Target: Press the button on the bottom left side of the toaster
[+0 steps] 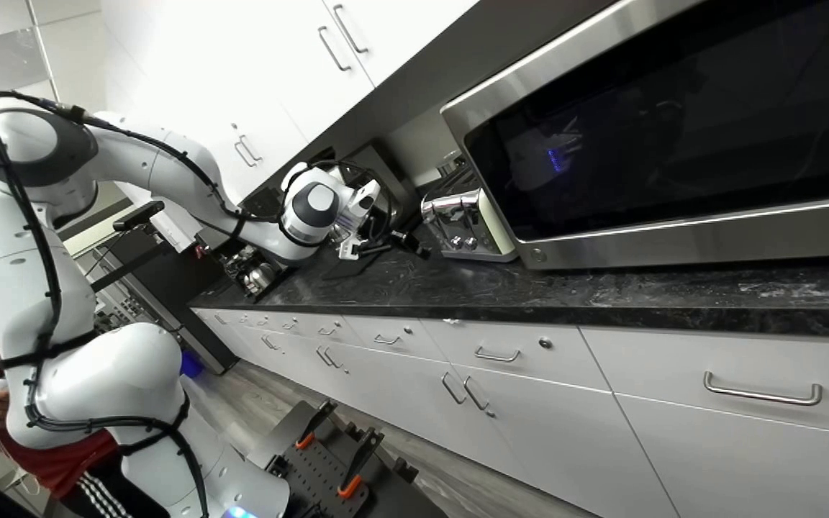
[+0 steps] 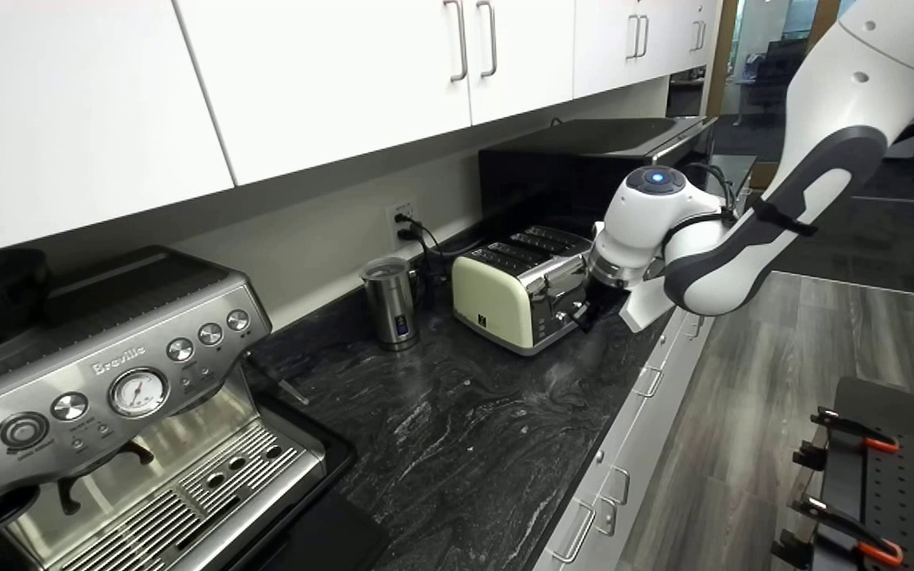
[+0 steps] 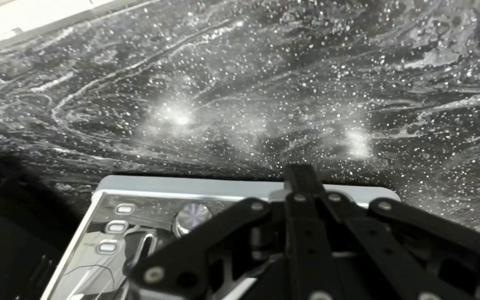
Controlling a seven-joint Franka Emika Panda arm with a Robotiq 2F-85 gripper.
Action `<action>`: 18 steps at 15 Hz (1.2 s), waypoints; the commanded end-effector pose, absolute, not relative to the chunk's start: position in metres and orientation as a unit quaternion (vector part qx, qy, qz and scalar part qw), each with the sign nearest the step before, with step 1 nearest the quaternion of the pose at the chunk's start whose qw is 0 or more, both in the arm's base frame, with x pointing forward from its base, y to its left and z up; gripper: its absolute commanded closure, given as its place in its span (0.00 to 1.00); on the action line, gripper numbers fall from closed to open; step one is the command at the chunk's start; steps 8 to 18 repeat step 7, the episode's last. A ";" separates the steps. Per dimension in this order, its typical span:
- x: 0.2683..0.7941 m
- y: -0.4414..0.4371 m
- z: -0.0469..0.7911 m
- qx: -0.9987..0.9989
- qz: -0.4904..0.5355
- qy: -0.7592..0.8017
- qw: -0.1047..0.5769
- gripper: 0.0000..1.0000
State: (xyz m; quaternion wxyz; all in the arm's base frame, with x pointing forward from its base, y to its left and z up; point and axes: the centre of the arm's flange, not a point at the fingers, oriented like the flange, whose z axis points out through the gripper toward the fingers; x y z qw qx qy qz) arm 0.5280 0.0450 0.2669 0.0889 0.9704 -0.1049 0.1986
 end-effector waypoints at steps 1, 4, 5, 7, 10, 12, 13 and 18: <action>0.473 0.044 0.304 0.969 0.214 -0.094 0.078 1.00; 0.457 0.035 0.317 0.969 0.221 -0.083 0.072 1.00; 0.454 0.034 0.320 0.969 0.226 -0.078 0.070 1.00; 0.449 0.031 0.325 0.968 0.233 -0.067 0.067 1.00; 0.449 0.031 0.325 0.968 0.233 -0.067 0.067 1.00; 0.449 0.031 0.325 0.968 0.233 -0.067 0.067 1.00; 0.449 0.031 0.325 0.968 0.233 -0.067 0.067 1.00; 0.449 0.031 0.325 0.968 0.233 -0.067 0.067 1.00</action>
